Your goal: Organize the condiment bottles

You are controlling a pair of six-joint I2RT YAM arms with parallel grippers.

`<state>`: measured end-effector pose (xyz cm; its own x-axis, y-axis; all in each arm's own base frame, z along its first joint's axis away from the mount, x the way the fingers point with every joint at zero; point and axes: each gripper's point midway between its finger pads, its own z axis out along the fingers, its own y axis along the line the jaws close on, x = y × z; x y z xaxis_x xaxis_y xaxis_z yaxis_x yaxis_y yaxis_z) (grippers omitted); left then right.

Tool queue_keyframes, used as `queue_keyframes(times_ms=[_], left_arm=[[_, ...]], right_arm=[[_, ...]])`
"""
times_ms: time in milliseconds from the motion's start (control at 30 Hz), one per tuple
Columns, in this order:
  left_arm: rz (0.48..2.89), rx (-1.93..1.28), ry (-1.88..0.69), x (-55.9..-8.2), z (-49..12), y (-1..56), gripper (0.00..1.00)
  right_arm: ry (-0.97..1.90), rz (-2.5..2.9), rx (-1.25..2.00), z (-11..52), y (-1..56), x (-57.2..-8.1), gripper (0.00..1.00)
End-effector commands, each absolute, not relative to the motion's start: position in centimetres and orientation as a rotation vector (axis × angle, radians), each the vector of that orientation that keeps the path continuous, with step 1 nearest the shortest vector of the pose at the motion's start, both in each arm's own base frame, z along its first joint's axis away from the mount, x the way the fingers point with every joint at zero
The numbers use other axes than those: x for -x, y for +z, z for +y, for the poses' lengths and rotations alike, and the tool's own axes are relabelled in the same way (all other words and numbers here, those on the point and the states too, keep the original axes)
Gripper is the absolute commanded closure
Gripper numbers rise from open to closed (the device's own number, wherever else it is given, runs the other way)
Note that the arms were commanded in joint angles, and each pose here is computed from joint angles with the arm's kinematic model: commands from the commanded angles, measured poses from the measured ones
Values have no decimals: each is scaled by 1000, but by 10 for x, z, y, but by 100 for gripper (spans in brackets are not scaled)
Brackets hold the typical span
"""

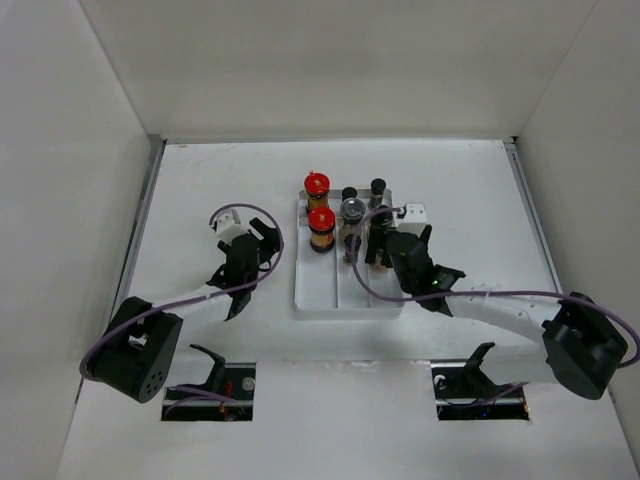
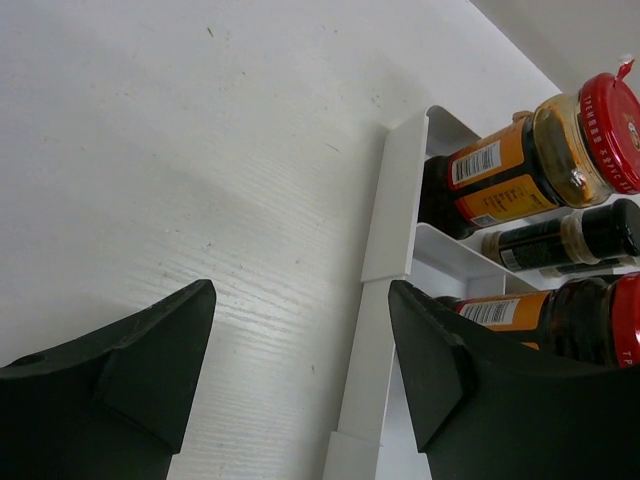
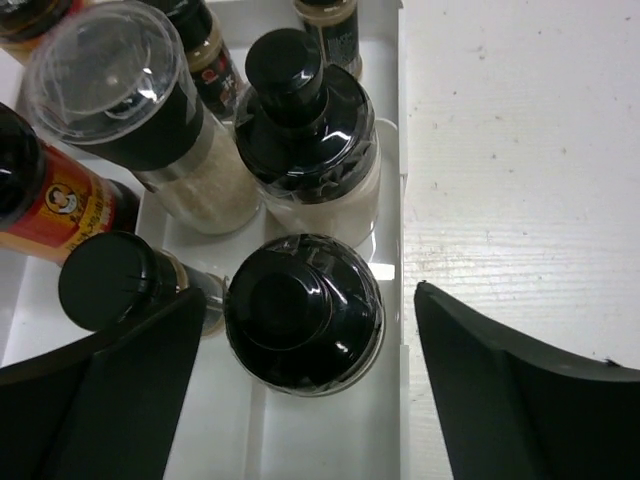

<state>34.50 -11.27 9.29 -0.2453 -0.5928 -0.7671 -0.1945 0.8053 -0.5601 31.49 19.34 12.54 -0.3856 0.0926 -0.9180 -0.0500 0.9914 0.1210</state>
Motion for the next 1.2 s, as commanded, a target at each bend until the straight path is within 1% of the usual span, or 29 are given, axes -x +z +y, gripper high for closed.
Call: queue_keyframes(times_ms=[0, 100, 133, 167, 200, 300, 467, 667, 900, 1133, 1167], left_arm=[[1791, 605, -421, -355, -116, 109, 31], [1789, 604, -414, -355, -116, 114, 30], [1773, 597, -418, -354, -115, 124, 29], [1771, 597, -419, -354, -115, 125, 29], [1772, 593, -418, -353, -115, 126, 28], [1785, 585, -410, -351, -115, 128, 28], [1831, 579, -385, -349, -118, 124, 27], [1833, 570, -380, -355, -124, 132, 25], [1806, 555, -376, -362, -126, 140, 24], [1824, 519, -372, -364, -135, 137, 24], [1823, 512, -377, -365, -136, 139, 23]], right_arm=[[221, 1827, -101, 191, 170, -321, 1], [259, 1750, -147, 181, 201, -315, 0], [281, 1653, -261, 157, 227, -309, 0], [281, 1641, -281, 153, 228, -309, 0], [284, 1589, -366, 136, 233, -310, 0], [308, 1496, -540, 98, 228, -308, 0], [325, 1479, -741, 59, 192, -310, 0], [430, 1525, -855, 55, 160, -315, 0], [470, 1482, -853, 55, 164, -314, 0], [476, 1517, -823, 62, 160, -319, 0], [472, 1515, -823, 62, 160, -319, 0]])
